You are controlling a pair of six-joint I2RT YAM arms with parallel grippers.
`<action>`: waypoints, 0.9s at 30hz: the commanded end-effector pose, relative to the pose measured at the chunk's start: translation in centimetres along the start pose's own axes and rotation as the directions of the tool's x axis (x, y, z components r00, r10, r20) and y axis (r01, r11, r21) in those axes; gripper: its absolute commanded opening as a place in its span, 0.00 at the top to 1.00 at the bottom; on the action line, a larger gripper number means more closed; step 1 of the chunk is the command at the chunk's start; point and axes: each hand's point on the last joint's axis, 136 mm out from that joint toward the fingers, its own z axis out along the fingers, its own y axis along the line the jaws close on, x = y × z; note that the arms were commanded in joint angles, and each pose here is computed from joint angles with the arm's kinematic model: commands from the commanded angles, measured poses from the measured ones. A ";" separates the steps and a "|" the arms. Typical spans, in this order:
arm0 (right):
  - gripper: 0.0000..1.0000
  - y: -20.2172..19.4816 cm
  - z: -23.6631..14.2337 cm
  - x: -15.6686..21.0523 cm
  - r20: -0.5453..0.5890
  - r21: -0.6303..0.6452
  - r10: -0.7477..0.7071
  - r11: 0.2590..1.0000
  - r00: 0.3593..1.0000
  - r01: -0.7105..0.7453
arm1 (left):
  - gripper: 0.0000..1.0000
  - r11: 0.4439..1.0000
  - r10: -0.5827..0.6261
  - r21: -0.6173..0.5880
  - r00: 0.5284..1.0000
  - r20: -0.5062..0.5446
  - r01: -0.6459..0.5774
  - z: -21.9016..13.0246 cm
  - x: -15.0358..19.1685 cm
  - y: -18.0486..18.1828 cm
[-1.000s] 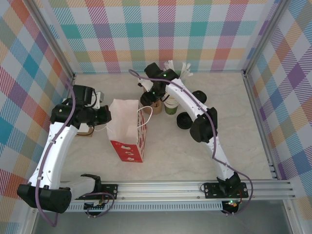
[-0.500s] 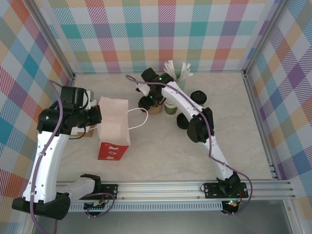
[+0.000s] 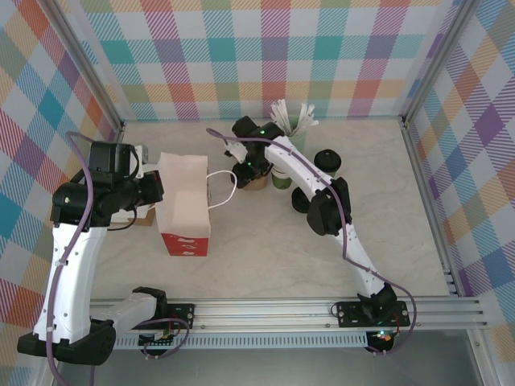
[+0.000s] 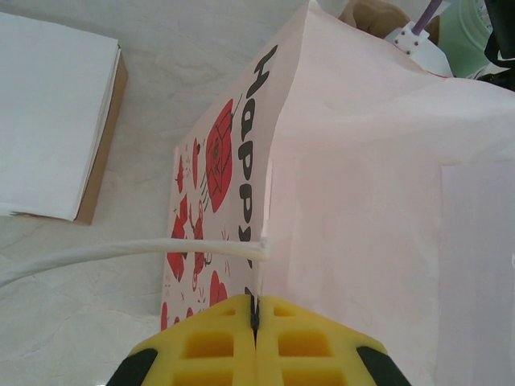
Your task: Pack the takeout coffee
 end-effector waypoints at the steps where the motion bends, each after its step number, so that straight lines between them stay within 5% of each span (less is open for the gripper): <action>1: 0.47 1.9 -1.0 1.5 -0.057 -0.046 -0.010 0.999 0.998 0.007 | 1.00 1.000 0.002 0.024 1.000 0.027 -0.003 -1.2 -0.1 -0.4; 9: 0.47 4.5 -2.7 4.3 -0.125 -0.104 0.001 0.994 0.992 -0.014 | 1.00 1.000 0.004 0.021 0.999 0.033 -0.005 -1.2 -0.1 -0.3; 17: 0.43 6.6 -5.8 4.9 -0.075 -0.138 -0.018 0.990 0.997 0.007 | 1.00 0.999 -0.005 0.048 0.999 0.037 0.003 -1.2 -0.1 -0.7; 27: 0.33 3.0 -6.5 2.4 -0.014 0.026 -0.254 0.967 0.967 0.254 | 1.00 0.994 -0.059 0.098 0.997 0.049 0.054 -1.5 0.4 -1.3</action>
